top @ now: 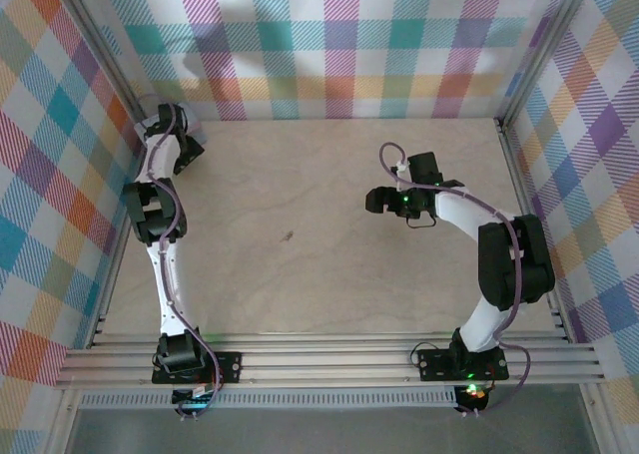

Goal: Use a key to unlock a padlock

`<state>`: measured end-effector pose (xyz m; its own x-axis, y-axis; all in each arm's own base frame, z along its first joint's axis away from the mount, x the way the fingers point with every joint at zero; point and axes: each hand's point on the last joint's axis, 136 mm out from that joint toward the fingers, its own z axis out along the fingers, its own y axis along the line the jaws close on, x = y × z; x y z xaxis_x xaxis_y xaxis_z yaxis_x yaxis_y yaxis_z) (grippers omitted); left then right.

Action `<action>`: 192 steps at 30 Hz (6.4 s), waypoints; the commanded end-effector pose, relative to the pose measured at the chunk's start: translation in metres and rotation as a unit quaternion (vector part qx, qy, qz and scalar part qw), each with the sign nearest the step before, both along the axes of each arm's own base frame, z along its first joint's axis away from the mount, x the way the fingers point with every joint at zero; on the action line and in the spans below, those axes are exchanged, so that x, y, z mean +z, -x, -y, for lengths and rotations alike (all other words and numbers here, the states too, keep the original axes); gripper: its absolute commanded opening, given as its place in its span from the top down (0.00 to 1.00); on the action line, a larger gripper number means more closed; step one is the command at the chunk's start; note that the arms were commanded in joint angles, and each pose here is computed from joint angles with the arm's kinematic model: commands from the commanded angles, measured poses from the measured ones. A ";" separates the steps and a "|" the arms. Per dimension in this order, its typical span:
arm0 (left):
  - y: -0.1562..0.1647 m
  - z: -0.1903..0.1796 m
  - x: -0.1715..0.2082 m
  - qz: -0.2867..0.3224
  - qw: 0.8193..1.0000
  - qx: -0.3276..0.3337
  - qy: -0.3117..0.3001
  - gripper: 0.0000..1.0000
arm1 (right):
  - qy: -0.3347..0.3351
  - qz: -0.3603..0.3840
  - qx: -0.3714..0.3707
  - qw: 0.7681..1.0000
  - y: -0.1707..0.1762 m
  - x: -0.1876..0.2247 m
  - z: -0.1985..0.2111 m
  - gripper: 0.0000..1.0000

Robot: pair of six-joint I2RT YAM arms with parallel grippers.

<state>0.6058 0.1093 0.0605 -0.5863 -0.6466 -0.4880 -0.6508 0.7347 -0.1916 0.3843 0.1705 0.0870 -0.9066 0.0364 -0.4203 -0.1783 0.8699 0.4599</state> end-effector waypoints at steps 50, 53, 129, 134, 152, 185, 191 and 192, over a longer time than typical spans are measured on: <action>-0.021 -0.049 0.012 0.033 0.984 0.109 -0.136 0.50 | 0.001 0.032 -0.056 0.998 0.002 0.040 0.000 0.15; -0.022 -0.048 0.011 0.032 0.985 0.104 -0.136 0.59 | 0.002 0.034 -0.064 0.997 0.006 0.042 0.003 0.15; 0.019 -0.104 0.067 0.120 0.946 0.298 -0.034 0.51 | 0.002 0.035 -0.051 0.998 0.022 0.041 -0.011 0.15; 0.019 -0.101 0.082 0.142 0.946 0.291 -0.031 0.52 | 0.003 0.033 -0.047 0.998 0.019 0.039 -0.016 0.15; -0.007 -0.113 0.048 0.151 0.936 0.318 -0.028 0.50 | 0.021 0.024 -0.027 0.999 0.015 0.029 -0.026 0.15; 0.013 -0.041 0.034 0.086 0.963 0.256 0.019 0.48 | 0.004 0.026 -0.018 0.999 0.019 0.024 -0.034 0.15; 0.018 -0.018 0.045 0.089 0.967 0.238 0.030 0.47 | 0.001 0.025 -0.016 1.000 0.019 0.023 -0.036 0.15; 0.019 -0.012 0.047 0.091 0.968 0.232 0.032 0.47 | 0.000 0.025 -0.016 1.000 0.019 0.022 -0.036 0.15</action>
<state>0.5985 0.1448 0.0965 -0.0761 -0.8369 -0.5421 -0.8669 0.3241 -0.3787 0.3687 0.1996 0.1073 -0.8844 0.0753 -0.4607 -0.1502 0.8885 0.4337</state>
